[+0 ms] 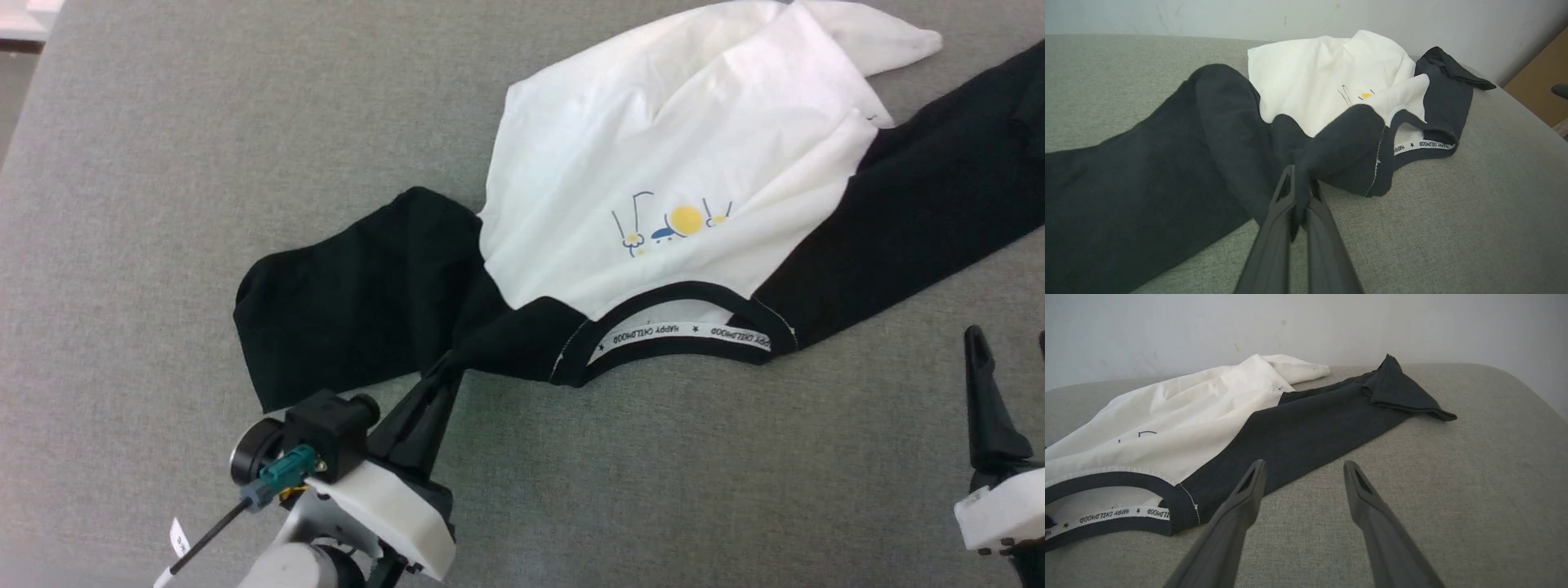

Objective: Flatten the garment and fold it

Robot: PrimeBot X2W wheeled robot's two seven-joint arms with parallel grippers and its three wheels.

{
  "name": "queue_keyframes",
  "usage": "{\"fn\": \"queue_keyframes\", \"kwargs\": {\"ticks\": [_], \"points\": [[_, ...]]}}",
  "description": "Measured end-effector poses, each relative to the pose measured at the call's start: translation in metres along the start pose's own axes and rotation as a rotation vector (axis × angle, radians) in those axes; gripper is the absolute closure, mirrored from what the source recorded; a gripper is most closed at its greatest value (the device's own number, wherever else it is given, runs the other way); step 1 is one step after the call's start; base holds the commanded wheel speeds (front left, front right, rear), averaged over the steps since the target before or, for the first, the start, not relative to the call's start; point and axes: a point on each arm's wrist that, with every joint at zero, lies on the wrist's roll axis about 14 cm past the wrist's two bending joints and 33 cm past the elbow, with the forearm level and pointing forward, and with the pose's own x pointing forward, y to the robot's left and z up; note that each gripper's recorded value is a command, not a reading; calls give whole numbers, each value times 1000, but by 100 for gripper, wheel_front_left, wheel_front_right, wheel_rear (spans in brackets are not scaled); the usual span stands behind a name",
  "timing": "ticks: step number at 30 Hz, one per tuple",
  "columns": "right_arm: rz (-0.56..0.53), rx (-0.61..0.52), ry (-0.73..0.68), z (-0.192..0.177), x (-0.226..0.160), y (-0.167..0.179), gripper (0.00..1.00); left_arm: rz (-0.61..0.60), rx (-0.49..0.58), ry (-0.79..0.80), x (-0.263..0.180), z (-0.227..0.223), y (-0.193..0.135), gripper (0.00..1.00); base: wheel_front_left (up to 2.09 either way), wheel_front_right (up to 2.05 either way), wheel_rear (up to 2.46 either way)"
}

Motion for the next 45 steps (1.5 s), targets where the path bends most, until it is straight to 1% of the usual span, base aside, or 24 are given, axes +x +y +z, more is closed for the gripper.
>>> {"fn": "queue_keyframes", "kwargs": {"ticks": [4, 10, 17, 21, 31, 32, 33, 34, 35, 41, 45], "points": [[32, 27, 128, -20, 8, 8, 0, -20, -4, -14, 4, 4, -7, 100, 0, 0, 0], [79, 28, 251, -29, 35, 14, 0, -60, 4, -30, 22, 9, -17, 100, 0, 0, 0], [68, 18, 416, -59, 55, 7, 0, -77, -15, -13, 36, 0, -21, 100, 0, 0, 0], [79, 7, 457, -69, 69, 8, 0, -69, -25, 5, 42, -9, -18, 100, 0, 0, 0], [126, -29, 494, -82, 95, 18, 0, -48, -47, 48, 48, -29, -11, 100, 0, 0, 0], [131, -35, 492, -82, 98, 19, 10, -51, -46, 50, 49, -30, -11, 100, 0, 0, 0], [134, -34, 491, -82, 100, 20, 59, -49, -44, 51, 50, -30, -10, 100, 0, 0, 0], [137, -31, 487, -82, 103, 21, 83, -48, -44, 50, 51, -31, -9, 100, 0, 0, 0], [139, -25, 481, -81, 105, 23, 100, -47, -45, 48, 51, -31, -9, 100, 0, 0, 0], [150, 39, 424, -78, 109, 31, 100, -41, -47, 8, 53, -23, -8, 100, 0, 0, 0], [164, 92, 352, -65, 105, 37, 100, -34, -38, -70, 51, -5, -6, 100, 0, 0, 0]]}}
